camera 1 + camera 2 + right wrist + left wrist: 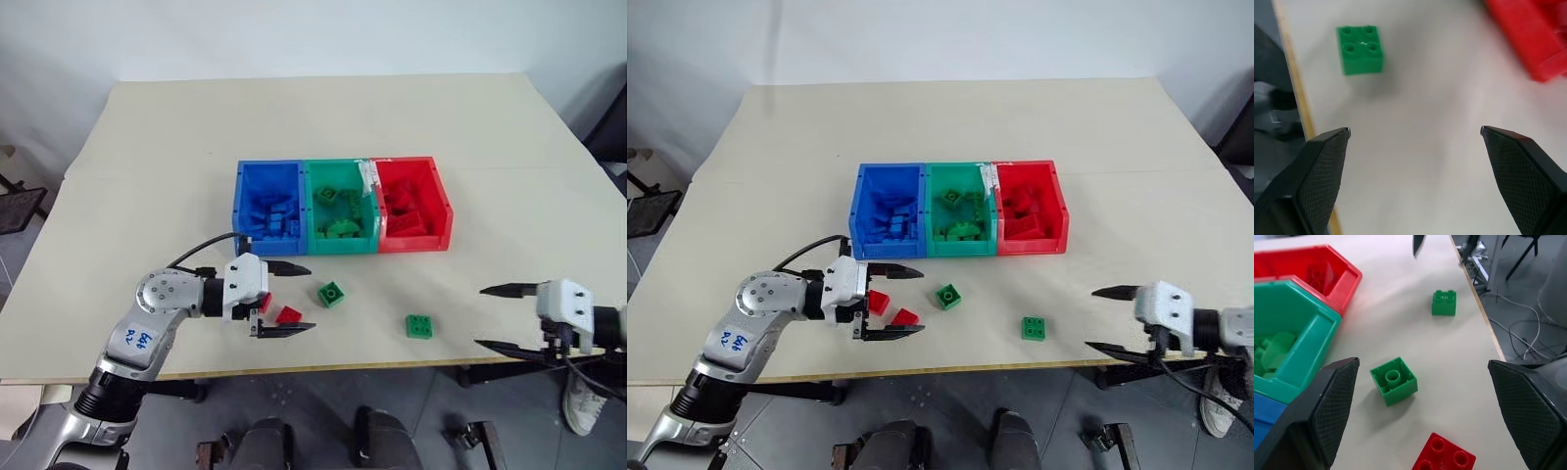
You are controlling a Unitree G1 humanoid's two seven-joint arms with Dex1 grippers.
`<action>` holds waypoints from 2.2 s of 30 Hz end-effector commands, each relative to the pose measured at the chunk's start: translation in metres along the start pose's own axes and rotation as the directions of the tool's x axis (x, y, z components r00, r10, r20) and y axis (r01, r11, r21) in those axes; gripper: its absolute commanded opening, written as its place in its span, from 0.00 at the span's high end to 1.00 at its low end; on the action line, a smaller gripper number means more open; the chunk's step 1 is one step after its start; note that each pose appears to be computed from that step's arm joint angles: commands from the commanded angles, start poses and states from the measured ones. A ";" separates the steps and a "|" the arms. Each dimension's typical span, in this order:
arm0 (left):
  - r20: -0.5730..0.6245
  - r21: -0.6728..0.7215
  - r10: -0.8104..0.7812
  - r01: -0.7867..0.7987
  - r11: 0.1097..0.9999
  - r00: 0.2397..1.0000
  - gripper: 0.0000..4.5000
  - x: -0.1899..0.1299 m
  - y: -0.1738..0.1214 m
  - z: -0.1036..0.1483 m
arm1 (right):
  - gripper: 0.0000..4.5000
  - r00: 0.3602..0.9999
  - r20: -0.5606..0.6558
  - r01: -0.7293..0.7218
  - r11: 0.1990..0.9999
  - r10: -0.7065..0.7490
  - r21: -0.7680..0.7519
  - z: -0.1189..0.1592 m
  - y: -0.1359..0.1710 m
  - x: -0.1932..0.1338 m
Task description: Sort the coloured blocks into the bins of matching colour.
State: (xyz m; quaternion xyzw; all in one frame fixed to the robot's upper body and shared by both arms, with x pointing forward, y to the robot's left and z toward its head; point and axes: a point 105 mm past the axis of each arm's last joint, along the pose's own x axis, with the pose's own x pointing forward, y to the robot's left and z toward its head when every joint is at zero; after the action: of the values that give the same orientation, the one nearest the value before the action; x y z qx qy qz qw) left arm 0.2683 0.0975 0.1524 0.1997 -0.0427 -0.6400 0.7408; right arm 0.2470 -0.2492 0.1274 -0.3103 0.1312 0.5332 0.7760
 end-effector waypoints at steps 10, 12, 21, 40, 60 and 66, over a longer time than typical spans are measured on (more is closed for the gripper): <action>-0.041 0.039 0.013 -0.011 0.999 0.999 0.00 -0.031 -0.010 0.004 | 0.09 0.974 -0.162 -0.172 0.981 0.156 -0.091 -0.005 -0.004 0.050; -0.033 0.072 0.015 -0.012 0.997 0.999 0.00 -0.033 -0.011 0.006 | 0.21 0.972 -0.167 -0.185 0.978 0.167 -0.100 -0.005 -0.004 0.050; -0.021 0.060 -0.003 0.004 0.998 1.000 0.00 -0.034 -0.018 0.004 | 0.86 0.993 -0.006 -0.120 0.984 0.120 -0.130 0.022 -0.016 0.060; -0.051 -0.012 0.161 -0.162 0.987 0.986 0.00 -0.055 -0.010 -0.001 | 0.50 0.990 0.137 -0.033 0.999 0.033 -0.001 0.084 -0.046 0.070; 0.002 0.030 -0.009 0.009 1.000 1.000 0.00 -0.021 -0.011 0.007 | 0.01 0.998 0.009 0.056 0.962 -0.061 0.269 0.036 0.015 0.093; -0.002 0.039 0.001 0.000 0.999 1.000 0.00 -0.024 -0.008 0.008 | 0.29 0.998 0.049 0.030 0.966 -0.044 0.258 0.043 0.017 0.096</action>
State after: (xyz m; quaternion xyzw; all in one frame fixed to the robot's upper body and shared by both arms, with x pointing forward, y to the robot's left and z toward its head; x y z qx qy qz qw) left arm 0.2555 0.1172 0.1538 0.1996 -0.0371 -0.6389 0.7420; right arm 0.2678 -0.1534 0.1016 -0.1996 0.1823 0.4900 0.8287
